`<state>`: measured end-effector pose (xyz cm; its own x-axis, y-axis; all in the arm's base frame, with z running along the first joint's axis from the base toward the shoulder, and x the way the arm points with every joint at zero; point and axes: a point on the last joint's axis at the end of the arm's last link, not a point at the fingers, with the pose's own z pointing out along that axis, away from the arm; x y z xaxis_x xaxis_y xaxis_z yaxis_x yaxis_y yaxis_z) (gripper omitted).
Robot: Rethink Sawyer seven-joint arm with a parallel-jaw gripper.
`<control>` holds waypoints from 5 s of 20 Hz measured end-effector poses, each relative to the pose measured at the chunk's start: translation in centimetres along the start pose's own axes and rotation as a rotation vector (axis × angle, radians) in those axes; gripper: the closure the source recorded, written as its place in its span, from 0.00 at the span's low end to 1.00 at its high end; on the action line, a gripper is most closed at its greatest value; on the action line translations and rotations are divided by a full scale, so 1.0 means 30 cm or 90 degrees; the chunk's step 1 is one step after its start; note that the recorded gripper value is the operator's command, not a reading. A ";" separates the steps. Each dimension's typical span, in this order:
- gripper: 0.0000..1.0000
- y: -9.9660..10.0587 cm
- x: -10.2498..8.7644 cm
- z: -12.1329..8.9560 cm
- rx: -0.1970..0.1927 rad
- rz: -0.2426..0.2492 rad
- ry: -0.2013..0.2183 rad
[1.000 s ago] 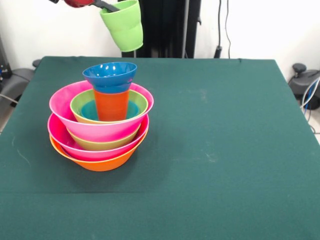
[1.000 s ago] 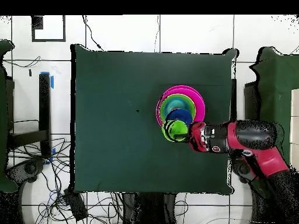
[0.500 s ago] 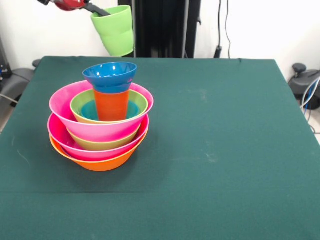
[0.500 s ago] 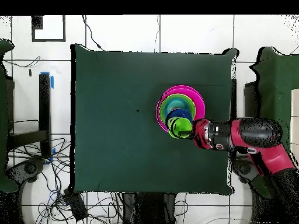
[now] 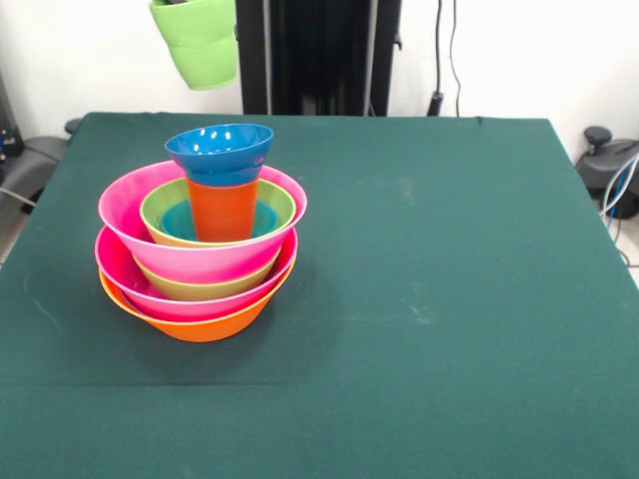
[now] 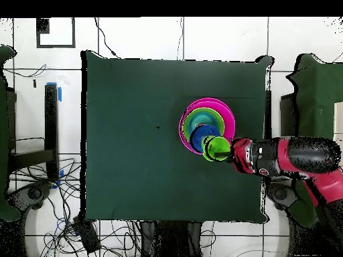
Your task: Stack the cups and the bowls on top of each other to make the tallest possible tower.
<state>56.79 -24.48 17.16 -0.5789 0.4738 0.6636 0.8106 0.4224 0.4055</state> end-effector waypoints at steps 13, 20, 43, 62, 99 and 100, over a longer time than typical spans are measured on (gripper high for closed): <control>1.00 0.016 0.005 -0.023 0.003 -0.008 -0.013; 1.00 0.022 0.004 -0.023 0.002 -0.012 -0.014; 1.00 0.024 -0.065 -0.018 -0.011 -0.016 -0.020; 1.00 -0.003 -0.100 0.063 -0.022 -0.018 0.011; 0.00 0.039 -0.130 0.064 -0.009 -0.063 -0.035; 0.00 0.041 -0.134 0.065 -0.009 -0.064 -0.042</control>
<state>59.93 -24.34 13.76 -0.6619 0.4789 0.5766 0.7487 0.4600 0.4774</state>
